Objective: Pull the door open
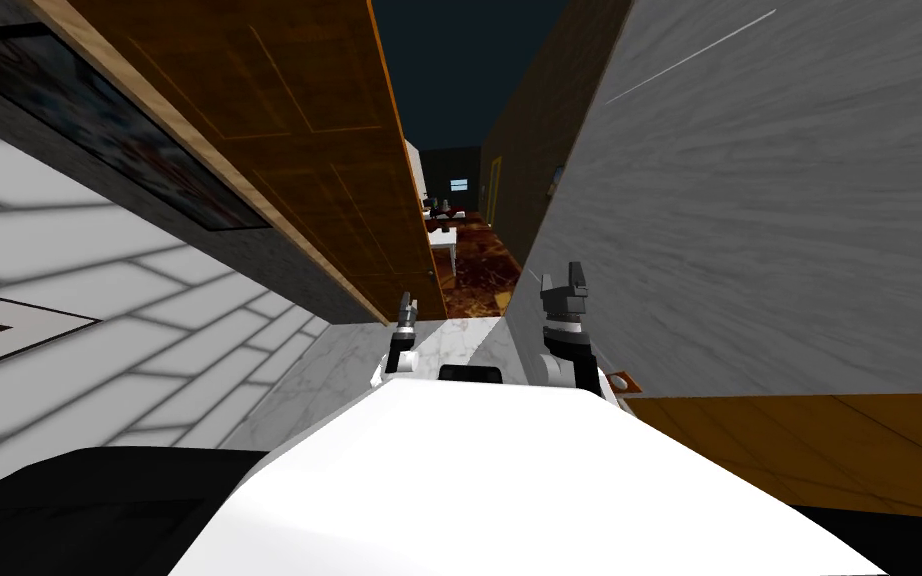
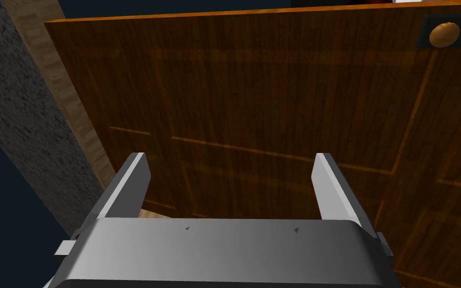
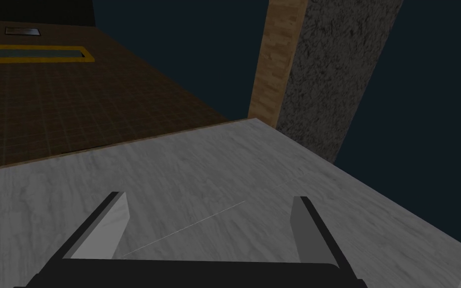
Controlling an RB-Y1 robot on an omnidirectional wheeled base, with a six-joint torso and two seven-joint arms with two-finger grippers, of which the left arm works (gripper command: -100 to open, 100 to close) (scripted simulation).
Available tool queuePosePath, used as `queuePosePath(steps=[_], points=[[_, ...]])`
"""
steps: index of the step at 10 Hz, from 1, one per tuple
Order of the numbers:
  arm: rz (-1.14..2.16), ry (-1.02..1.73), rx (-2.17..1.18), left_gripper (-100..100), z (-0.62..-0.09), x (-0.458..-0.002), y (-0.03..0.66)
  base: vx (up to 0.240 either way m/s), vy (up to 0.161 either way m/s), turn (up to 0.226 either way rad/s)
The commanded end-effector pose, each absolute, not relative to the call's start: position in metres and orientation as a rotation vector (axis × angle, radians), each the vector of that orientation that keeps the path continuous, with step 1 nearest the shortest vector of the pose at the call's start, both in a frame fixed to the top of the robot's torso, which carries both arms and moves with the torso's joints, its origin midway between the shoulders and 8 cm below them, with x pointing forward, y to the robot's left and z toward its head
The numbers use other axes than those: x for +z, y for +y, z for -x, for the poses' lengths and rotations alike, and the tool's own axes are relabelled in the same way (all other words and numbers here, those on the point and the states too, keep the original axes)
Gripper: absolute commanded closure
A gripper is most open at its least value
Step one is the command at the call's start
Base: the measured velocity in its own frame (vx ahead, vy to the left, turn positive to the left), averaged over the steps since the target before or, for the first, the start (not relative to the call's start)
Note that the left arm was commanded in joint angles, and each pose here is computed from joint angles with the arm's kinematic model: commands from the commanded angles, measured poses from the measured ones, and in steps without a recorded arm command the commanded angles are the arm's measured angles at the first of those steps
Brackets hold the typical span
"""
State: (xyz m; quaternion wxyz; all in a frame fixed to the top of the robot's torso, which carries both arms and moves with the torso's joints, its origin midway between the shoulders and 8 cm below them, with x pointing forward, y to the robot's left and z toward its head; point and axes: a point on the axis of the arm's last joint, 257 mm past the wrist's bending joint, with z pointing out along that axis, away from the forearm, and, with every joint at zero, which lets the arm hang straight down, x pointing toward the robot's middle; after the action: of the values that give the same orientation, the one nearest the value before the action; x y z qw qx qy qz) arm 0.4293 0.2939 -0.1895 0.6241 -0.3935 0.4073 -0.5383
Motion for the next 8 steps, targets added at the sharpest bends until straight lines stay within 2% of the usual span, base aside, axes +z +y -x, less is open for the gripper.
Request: queuePosePath(steps=[1,8], points=[[0.923,0.946,-1.229,-100,-0.430,-0.202,0.298,0.112,0.023,-0.034],[1.017,0.996,-1.194,-100,-0.430,-0.258,0.316,0.111,0.019,-0.038]])
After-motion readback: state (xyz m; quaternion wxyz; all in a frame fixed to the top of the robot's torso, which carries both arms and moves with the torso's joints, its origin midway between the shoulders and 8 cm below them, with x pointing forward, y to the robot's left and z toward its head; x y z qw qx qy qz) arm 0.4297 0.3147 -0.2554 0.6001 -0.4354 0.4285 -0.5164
